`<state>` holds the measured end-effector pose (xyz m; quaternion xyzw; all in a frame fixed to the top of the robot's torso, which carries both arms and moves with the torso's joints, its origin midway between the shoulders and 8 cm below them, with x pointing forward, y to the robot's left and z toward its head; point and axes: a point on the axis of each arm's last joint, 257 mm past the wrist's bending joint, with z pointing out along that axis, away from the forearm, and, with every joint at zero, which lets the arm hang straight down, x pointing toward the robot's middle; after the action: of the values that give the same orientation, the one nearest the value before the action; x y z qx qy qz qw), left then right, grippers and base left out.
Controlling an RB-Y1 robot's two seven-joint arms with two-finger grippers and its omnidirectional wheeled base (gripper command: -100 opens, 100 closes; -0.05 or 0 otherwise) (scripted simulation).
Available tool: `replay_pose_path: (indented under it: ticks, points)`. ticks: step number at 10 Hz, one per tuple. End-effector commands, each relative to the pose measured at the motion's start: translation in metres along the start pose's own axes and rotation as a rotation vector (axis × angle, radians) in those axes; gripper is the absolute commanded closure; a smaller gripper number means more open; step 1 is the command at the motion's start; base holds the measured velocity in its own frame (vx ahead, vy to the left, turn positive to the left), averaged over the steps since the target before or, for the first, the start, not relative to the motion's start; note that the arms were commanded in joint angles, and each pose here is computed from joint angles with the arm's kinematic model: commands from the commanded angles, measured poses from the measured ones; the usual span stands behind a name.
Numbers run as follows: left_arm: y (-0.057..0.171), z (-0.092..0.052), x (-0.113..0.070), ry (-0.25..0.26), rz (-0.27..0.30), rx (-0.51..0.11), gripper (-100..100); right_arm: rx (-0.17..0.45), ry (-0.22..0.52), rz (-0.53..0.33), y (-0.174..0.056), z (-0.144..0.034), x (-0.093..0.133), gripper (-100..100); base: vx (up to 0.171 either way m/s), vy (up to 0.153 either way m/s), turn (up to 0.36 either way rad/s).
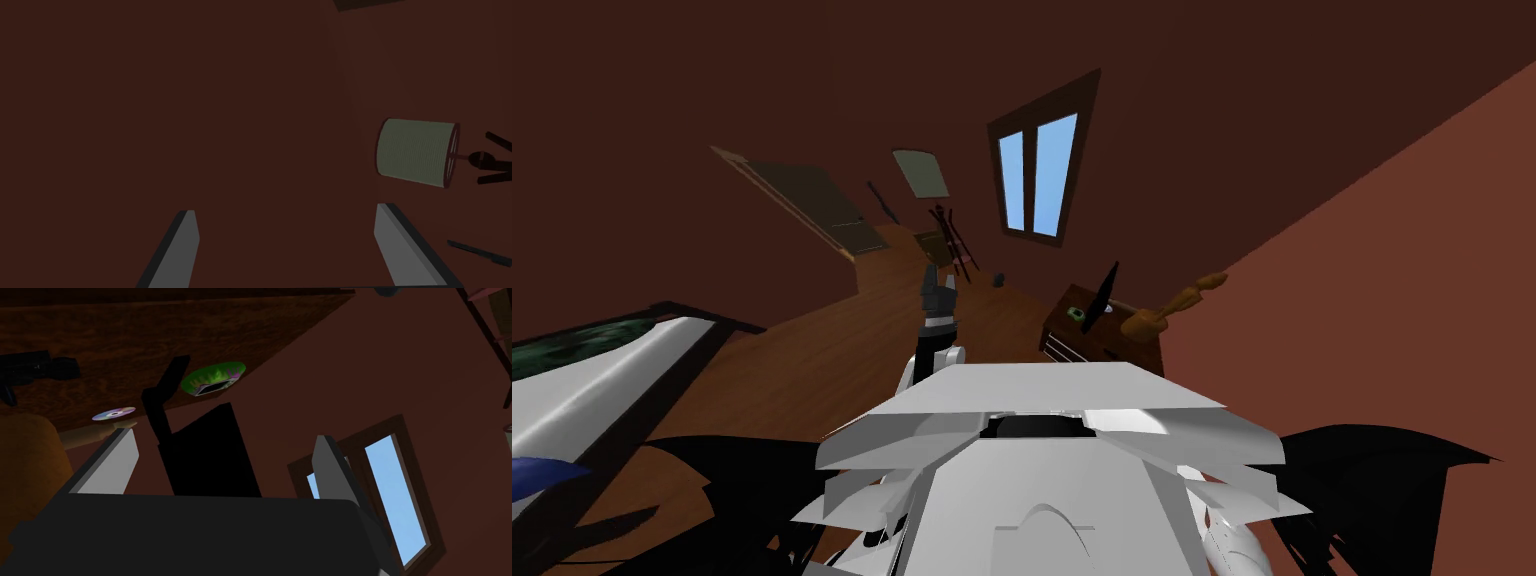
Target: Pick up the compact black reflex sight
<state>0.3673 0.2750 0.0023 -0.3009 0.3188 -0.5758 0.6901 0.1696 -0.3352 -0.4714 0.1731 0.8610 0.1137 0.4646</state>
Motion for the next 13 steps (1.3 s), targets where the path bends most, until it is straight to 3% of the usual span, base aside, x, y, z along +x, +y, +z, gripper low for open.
replay_pose_path:
  ticks: [1, 2, 4, 5, 7, 9, 11, 13]
  points:
    - [0.0, 0.0, 0.0, 0.0, 0.0, 0.0, 0, 0.054, 0.096, -0.068, -0.026, -0.019, 0.036, -100, -0.002, -0.062, 0.496]
    - [0.0, 0.0, 0.0, 0.0, 0.0, 0.0, 0, 0.071, 0.118, -0.064, -0.034, -0.024, 0.046, -100, -0.004, -0.06, 0.239]
    - [0.0, 0.0, 0.0, 0.0, 0.0, 0.0, 0, 0.131, 0.243, -0.148, -0.068, -0.054, 0.091, -100, 0.002, -0.067, 0.411]
    - [0.0, 0.0, 0.0, 0.0, 0.0, 0.0, 0, 0.15, 0.27, -0.142, -0.076, -0.062, 0.103, -100, 0.006, -0.065, 0.269]
    - [0.0, 0.0, 0.0, 0.0, 0.0, 0.0, 0, 0.202, 0.393, -0.216, -0.108, -0.099, 0.142, -100, 0.02, -0.069, 0.406]
    - [0.0, 0.0, 0.0, 0.0, 0.0, 0.0, 0, 0.232, 0.463, -0.247, -0.126, -0.122, 0.163, -100, 0.017, -0.057, 0.308]
    - [0.0, 0.0, 0.0, 0.0, 0.0, 0.0, 0, 0.243, 0.48, -0.243, -0.131, -0.129, 0.17, -100, 0.007, -0.033, 0.08]
    - [0.0, 0.0, 0.0, 0.0, 0.0, 0.0, 0, 0.262, 0.533, -0.274, -0.144, -0.147, 0.182, -100, 0.012, -0.03, 0.26]
